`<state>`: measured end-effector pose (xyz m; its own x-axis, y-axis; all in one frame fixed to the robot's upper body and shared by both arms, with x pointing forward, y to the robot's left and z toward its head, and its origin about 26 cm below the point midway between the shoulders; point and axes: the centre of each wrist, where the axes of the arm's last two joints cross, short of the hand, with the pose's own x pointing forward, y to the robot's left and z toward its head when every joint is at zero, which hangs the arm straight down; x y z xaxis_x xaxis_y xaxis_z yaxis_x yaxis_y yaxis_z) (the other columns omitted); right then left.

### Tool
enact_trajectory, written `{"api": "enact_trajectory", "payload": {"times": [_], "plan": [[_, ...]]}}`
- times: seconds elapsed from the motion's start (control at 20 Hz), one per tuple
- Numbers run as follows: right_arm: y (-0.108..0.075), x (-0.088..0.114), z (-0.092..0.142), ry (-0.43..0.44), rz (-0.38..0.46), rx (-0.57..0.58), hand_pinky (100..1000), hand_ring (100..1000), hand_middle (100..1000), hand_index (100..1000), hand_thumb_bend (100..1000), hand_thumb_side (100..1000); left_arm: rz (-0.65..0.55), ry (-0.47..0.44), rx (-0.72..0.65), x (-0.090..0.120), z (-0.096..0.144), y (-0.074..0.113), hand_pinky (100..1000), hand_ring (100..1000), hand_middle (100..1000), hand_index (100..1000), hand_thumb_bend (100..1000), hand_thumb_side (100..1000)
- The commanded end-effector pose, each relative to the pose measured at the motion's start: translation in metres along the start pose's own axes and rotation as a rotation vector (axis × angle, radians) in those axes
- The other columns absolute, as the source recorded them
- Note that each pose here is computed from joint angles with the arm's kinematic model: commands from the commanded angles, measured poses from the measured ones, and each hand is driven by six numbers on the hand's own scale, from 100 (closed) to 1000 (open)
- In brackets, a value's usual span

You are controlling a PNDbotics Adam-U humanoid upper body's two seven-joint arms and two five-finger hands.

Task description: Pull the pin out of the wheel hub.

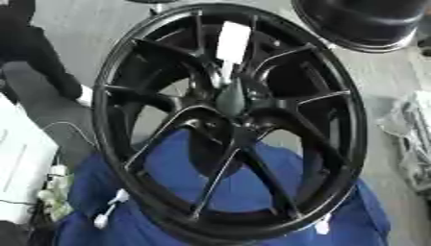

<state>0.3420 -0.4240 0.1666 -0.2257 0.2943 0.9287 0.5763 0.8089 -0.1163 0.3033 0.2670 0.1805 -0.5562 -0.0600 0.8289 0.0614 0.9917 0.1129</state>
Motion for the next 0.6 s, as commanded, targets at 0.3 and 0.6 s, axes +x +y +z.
{"api": "enact_trajectory", "payload": {"times": [0.3, 0.6], "plan": [[-0.007, 0.009, -0.005, -0.046, -0.004, -0.016, 814, 606, 551, 812, 100, 546, -0.018, -0.044, -0.016, 0.011, -0.006, 0.001, 748, 710, 663, 728, 119, 786], [-0.007, 0.008, -0.004, -0.041, 0.006, -0.009, 813, 603, 548, 810, 100, 543, -0.060, -0.128, -0.096, 0.035, -0.024, 0.000, 752, 714, 666, 729, 100, 703]]}}
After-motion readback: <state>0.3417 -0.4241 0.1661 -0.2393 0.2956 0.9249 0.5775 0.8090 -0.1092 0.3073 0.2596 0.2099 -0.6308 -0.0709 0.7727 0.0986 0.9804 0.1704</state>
